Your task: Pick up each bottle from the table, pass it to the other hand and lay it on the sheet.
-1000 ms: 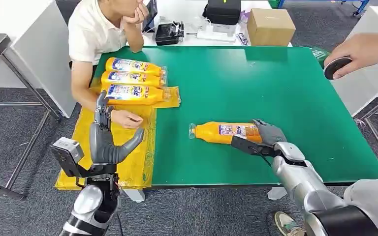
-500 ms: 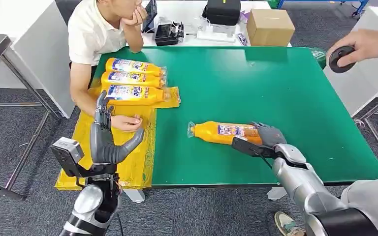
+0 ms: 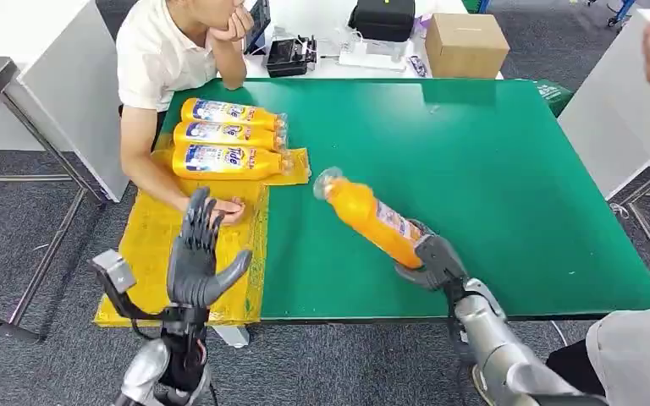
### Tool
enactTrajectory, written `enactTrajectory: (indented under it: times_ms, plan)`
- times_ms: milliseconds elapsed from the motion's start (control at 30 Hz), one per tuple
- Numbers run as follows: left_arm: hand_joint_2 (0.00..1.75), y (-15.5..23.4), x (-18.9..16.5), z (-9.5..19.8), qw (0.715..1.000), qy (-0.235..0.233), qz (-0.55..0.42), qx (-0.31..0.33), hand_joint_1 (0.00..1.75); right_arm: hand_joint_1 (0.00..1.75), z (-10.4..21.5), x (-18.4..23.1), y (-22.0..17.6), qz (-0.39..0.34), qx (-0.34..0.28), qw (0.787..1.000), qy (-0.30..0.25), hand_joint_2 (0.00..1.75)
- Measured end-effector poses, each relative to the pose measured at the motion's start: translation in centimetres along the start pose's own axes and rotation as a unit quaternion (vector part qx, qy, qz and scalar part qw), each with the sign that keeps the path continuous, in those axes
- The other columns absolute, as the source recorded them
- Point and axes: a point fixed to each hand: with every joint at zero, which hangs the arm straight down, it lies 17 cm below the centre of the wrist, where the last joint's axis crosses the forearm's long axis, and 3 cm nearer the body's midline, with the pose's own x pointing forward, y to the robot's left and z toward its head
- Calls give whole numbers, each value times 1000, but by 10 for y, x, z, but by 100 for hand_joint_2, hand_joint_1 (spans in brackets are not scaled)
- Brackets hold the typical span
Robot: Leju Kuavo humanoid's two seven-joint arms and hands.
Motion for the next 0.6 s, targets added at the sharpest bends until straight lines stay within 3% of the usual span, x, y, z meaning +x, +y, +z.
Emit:
enactTrajectory:
  times_ms: [233, 600]
  plan:
    - [175, 3, -43, 33, 996, 74, -53, -22, 0, 175, -3, 51, 7, -149, -26, 987, -62, 175]
    - [175, -6, -74, 51, 989, 117, -65, -56, 0, 175, -6, 113, 44, -201, 5, 972, -122, 175]
